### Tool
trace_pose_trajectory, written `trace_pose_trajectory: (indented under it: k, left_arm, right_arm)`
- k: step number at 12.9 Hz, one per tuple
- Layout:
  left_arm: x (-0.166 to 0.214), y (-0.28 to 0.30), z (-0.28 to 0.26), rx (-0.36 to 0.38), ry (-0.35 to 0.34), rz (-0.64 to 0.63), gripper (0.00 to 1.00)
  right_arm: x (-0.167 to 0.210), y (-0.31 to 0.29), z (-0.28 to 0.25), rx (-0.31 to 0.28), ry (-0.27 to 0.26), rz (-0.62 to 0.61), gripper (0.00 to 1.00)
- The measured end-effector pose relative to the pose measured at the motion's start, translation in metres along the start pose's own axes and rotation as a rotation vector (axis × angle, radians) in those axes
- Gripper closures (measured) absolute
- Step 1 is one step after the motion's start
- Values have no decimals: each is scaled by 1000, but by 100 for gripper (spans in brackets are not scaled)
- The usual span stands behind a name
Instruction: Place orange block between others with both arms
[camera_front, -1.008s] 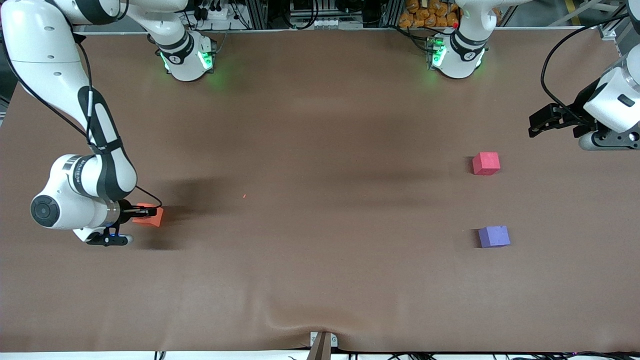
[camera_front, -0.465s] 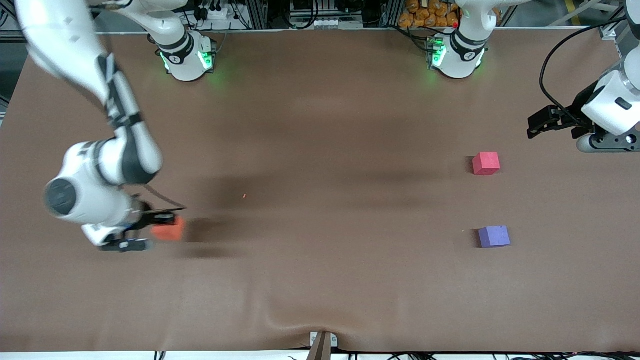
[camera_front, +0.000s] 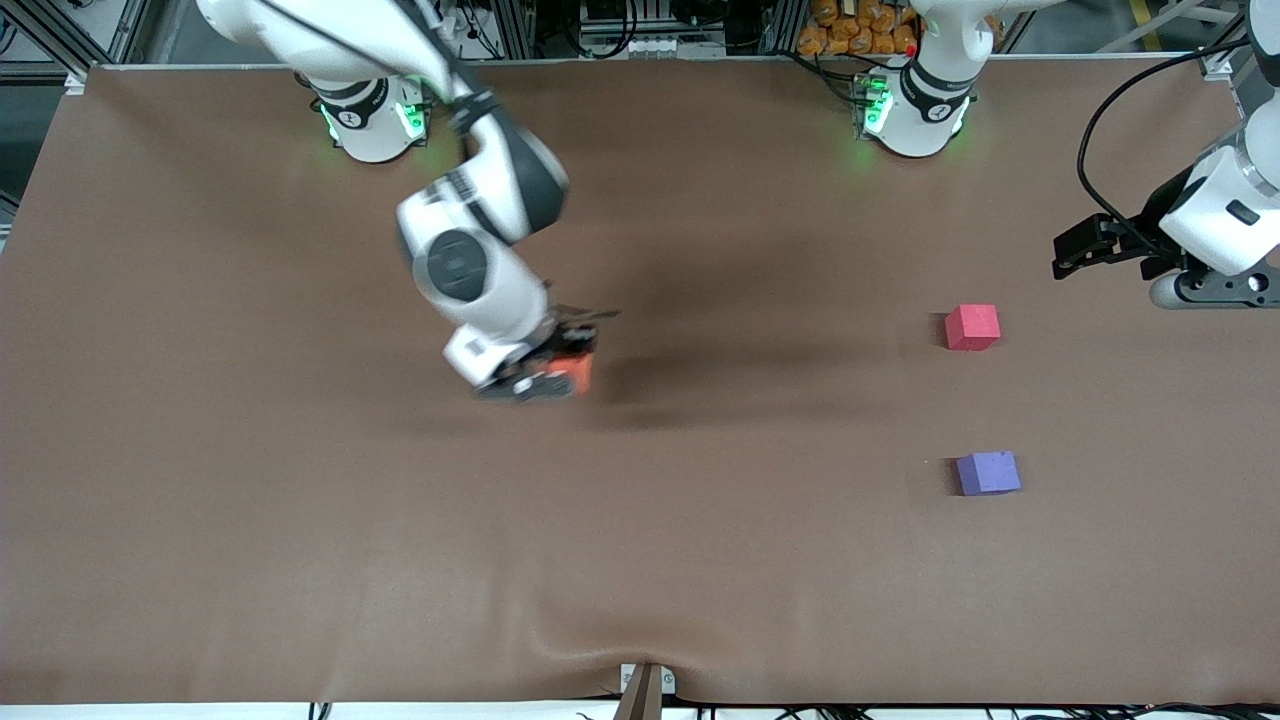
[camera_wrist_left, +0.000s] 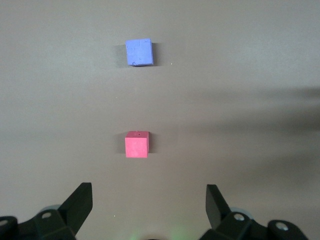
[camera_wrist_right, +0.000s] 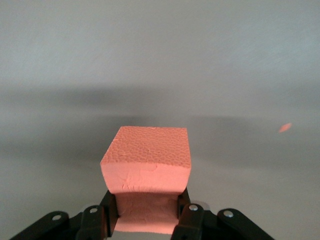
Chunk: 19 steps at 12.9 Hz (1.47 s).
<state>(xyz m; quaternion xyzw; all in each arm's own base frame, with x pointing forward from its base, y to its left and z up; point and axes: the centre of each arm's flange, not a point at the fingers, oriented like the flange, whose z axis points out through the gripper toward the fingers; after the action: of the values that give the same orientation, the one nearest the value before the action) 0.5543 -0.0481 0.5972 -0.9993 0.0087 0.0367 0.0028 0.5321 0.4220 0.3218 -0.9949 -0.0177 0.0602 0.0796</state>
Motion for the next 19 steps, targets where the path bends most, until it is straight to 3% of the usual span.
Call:
trace_pose_trajectory:
  k: [6,10,12,14,16,18,19]
  left_arm:
    - [3,3,6,-1,-10,6,0]
    - [3,3,6,-1,-10,6,0]
    - [3,3,6,-1,-10,6,0]
    - [3,3,6,-1,-10,6,0]
    - [3,3,6,-1,-10,6,0]
    - [3,3,6,-1,-10,6,0]
    - [4,3,6,-1,-11,6,0]
  right_arm:
    - [-7,-61,82,170,-15,64,51]
    - [-9,-81,112,216,32,108,51]
    - [-10,-86,120,217,31,106,45]
    - [-13,-91,121,218,31,100,29]
    - [-13,-92,121,220,32,98,24]
    - [-9,-91,117,223,42,100,4]
    - [-5,-91,111,230,53,103,0]
